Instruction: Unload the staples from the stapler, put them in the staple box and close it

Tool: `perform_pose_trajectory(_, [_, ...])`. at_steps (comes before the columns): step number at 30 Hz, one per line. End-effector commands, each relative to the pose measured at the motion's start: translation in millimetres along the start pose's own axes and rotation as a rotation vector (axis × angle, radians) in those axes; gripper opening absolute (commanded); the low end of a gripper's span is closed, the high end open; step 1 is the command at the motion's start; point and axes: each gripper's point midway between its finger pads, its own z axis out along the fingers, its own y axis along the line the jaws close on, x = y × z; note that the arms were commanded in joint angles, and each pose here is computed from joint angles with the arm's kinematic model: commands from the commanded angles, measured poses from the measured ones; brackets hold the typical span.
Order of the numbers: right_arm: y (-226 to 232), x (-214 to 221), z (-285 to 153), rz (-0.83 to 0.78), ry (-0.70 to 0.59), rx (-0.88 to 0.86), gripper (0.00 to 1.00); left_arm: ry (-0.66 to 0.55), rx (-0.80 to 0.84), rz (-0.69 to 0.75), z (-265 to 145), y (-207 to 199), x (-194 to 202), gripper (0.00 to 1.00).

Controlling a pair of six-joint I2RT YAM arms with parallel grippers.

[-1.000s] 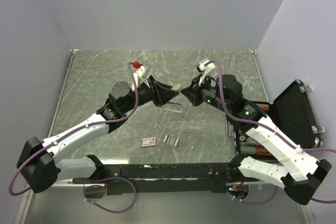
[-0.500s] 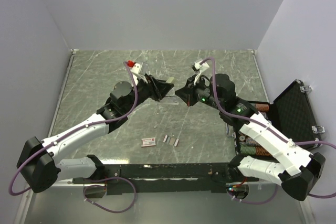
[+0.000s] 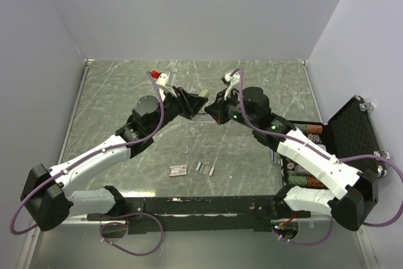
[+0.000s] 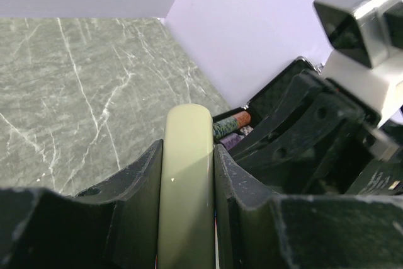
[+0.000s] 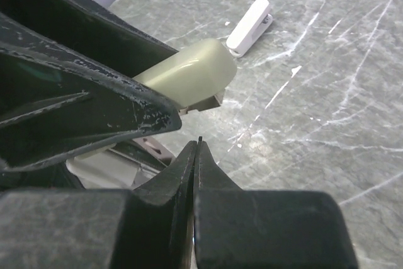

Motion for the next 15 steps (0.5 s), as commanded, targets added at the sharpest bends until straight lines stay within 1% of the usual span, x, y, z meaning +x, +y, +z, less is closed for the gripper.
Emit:
perform_pose_trajectory(1, [12,-14,10,0.009,-0.056,-0.057,0.00,-0.071,0.015,-0.020,9,-13,-26,0.01])
perform_pose_trajectory(6, [13,1,19,0.041,-0.017,-0.084,0.00,-0.087,-0.048,0.001,22,2,-25,0.01])
perform_pose_trajectory(7, [16,-2,22,0.043,-0.037,-0.099,0.00,-0.087,-0.049,0.007,24,3,-23,0.01])
perform_pose_trajectory(15, [11,33,37,0.104,0.022,-0.118,0.00,-0.104,-0.138,0.029,39,31,-12,0.01])
